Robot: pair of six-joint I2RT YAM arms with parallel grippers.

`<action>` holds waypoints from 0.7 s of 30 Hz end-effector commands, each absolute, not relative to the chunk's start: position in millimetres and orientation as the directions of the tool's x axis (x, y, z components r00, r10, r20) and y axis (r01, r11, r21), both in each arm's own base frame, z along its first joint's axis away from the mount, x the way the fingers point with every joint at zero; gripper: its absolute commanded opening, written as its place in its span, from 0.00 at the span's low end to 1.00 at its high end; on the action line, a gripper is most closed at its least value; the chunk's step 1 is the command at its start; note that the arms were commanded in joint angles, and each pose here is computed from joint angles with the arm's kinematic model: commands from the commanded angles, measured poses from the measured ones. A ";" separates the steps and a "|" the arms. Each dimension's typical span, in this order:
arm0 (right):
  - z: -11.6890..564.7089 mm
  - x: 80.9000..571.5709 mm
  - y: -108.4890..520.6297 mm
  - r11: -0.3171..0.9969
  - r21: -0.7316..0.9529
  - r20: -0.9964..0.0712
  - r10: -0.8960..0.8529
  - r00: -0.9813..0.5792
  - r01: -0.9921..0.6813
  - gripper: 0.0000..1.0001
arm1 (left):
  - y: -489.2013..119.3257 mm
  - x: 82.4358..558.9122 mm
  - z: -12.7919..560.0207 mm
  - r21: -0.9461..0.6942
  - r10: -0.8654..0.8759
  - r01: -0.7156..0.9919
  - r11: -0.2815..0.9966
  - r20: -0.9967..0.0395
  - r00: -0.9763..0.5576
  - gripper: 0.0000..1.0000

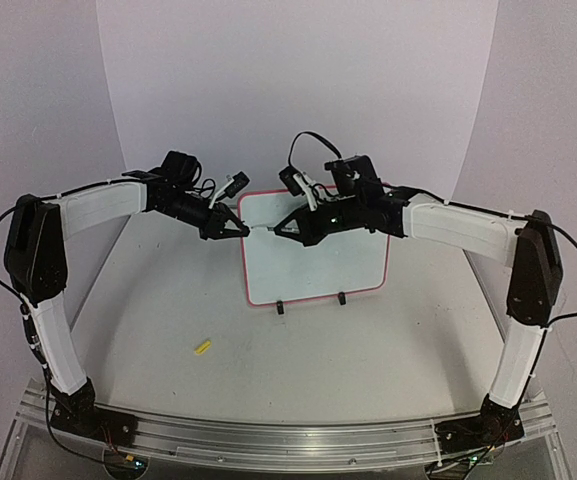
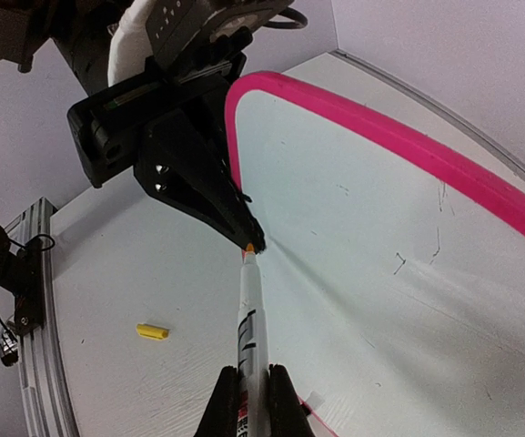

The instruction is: Write a sentence on the whiteboard

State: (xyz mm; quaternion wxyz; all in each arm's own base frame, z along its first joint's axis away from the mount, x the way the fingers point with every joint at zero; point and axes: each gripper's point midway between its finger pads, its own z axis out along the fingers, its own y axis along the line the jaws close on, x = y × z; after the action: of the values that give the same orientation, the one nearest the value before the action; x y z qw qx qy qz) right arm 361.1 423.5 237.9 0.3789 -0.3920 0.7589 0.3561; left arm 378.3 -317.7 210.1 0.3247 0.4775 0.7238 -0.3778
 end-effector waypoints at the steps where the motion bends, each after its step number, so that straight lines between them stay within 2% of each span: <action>1: 245.0 372.1 428.0 0.451 0.209 -0.870 -0.319 -0.376 -0.867 0.00 | -308.5 383.9 207.9 -0.153 0.496 0.938 0.312 -0.815 -0.298 0.00; 12: 242.0 384.2 424.6 0.509 0.187 -0.869 -0.313 -0.383 -0.841 0.00 | -309.5 382.7 207.0 -0.152 0.500 0.939 0.308 -0.814 -0.296 0.00; 21: 271.6 393.8 415.4 0.565 0.134 -0.907 -0.261 -0.330 -0.814 0.00 | -309.9 382.7 206.6 -0.150 0.502 0.940 0.306 -0.813 -0.293 0.00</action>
State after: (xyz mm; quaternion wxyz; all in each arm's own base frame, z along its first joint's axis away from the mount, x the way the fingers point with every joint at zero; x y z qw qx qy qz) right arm 371.1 425.4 225.8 0.3826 -0.3838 0.7729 0.3301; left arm 377.8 -318.6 209.8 0.3249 0.4791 0.7240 -0.3751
